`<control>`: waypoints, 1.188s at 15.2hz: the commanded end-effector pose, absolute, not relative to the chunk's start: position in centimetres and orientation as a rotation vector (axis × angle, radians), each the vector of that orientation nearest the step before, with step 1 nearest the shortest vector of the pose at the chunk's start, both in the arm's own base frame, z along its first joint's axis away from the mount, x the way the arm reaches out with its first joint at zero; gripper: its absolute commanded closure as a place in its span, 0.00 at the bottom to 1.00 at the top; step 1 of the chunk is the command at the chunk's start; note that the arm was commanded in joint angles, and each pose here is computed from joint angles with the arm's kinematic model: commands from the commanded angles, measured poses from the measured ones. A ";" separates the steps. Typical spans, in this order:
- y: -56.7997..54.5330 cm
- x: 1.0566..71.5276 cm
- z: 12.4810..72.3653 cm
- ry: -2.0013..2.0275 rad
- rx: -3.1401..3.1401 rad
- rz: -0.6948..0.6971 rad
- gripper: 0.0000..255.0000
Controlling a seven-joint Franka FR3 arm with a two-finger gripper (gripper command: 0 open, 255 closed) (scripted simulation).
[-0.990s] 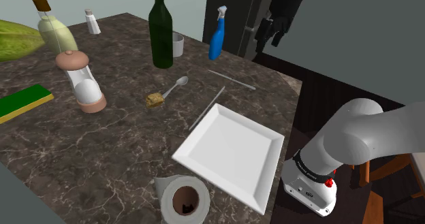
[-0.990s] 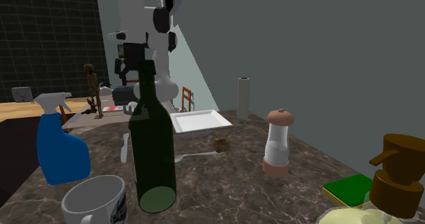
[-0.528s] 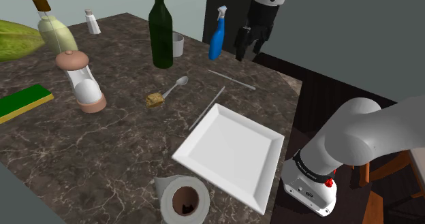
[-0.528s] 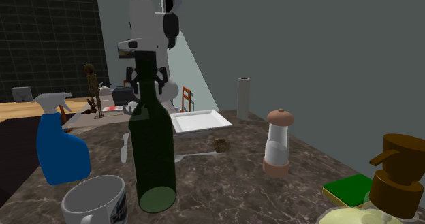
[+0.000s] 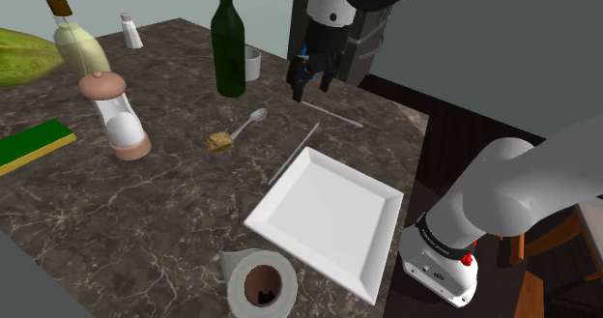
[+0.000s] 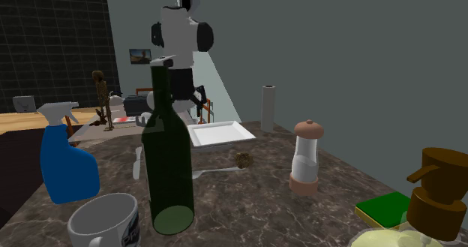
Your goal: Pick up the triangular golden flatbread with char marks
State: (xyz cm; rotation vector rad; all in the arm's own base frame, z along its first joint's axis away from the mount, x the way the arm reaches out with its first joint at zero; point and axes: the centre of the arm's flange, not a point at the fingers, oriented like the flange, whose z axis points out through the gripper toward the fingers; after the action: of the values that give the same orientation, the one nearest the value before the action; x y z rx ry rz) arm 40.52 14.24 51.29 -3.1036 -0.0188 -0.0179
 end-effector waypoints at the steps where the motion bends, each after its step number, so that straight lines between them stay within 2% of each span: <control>1: 16.4 41.9 50.2 -0.024 -3.090 -0.013 0.00; 18: 32.2 50.5 43.0 -0.071 -2.996 0.027 0.00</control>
State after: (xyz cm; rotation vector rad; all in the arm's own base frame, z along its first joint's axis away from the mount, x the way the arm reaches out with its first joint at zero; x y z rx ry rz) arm 50.34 31.77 43.33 -2.9984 -0.0709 0.0262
